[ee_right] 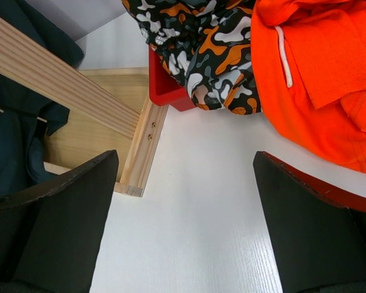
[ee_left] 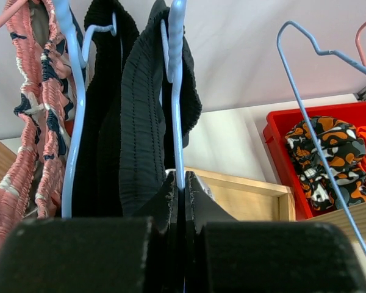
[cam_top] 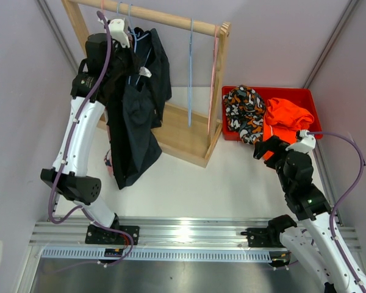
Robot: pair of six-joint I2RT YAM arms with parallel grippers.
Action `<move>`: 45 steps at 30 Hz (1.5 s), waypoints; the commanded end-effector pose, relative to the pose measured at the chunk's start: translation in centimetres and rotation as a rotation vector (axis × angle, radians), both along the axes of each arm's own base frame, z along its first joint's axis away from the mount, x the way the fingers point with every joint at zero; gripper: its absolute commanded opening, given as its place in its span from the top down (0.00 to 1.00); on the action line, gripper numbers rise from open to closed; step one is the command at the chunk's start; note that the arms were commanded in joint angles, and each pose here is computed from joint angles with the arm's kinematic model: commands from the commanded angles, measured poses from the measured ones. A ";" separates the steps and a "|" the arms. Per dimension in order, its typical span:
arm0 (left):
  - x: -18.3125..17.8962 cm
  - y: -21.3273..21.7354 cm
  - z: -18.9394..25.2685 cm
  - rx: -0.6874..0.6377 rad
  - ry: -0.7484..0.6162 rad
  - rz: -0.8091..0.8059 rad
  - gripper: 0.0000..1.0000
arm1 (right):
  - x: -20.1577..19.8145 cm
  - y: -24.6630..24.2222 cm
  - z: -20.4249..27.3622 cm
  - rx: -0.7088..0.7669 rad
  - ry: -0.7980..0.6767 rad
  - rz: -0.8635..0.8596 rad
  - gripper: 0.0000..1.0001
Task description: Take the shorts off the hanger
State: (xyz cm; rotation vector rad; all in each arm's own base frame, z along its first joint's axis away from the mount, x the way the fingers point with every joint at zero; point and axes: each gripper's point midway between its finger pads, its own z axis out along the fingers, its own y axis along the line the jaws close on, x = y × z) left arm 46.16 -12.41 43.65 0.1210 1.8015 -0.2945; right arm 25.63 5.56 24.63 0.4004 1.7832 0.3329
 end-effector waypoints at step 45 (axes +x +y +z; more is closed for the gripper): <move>-13.1 2.5 11.7 -0.233 -0.215 0.102 1.00 | -6.4 44.3 20.2 -0.178 -0.399 0.583 0.01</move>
